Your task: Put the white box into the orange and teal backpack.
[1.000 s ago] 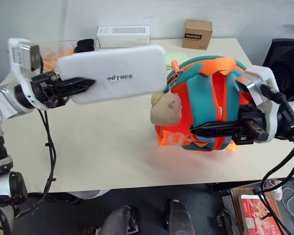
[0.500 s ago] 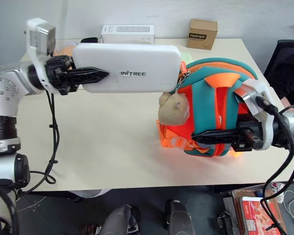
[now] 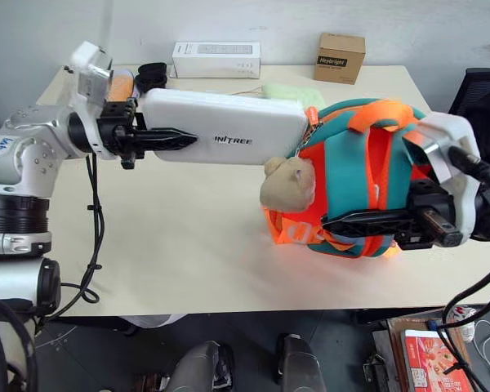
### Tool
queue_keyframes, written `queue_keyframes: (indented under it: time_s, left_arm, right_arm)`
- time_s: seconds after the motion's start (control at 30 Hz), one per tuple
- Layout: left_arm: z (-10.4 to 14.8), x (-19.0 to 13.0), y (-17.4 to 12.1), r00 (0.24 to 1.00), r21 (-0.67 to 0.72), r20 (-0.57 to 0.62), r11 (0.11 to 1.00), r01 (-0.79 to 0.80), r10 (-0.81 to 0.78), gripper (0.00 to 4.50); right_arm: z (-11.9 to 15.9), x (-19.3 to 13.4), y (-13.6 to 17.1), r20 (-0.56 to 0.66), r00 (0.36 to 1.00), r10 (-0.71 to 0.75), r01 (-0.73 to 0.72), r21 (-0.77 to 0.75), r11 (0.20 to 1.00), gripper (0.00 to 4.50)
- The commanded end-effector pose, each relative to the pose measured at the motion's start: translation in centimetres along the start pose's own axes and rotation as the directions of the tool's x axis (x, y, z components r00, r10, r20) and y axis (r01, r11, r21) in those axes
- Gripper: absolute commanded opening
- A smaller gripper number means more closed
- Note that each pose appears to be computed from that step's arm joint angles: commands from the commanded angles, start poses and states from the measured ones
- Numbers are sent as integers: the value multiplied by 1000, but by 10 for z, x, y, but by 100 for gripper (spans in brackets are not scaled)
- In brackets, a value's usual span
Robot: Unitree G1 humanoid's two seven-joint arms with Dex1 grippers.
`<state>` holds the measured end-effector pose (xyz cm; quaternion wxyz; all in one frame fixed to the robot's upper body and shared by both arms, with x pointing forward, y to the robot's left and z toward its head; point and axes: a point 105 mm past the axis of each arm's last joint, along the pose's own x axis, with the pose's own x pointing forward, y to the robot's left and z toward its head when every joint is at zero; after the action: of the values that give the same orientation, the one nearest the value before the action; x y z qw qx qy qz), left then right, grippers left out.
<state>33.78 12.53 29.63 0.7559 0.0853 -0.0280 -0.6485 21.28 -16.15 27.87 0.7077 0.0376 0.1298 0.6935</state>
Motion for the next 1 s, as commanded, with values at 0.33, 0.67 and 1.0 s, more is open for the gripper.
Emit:
queue_keyframes:
  time_s: [0.33, 0.67, 1.0]
  left_arm:
    - [-6, 25, -19, 981, 71, -74, 981, 182, -177, 123]
    - [-3, 59, -18, 962, 137, -121, 955, 261, -246, 123]
    - [-22, 165, -4, 998, 138, -58, 990, 34, -27, 123]
  right_arm:
    - [9, -1, 3, -24, 999, -42, 39, -102, 994, 2]
    - [5, -1, -6, -21, 998, -52, 50, -103, 993, 2]
    - [15, 12, -5, -17, 999, -51, 47, -185, 982, 2]
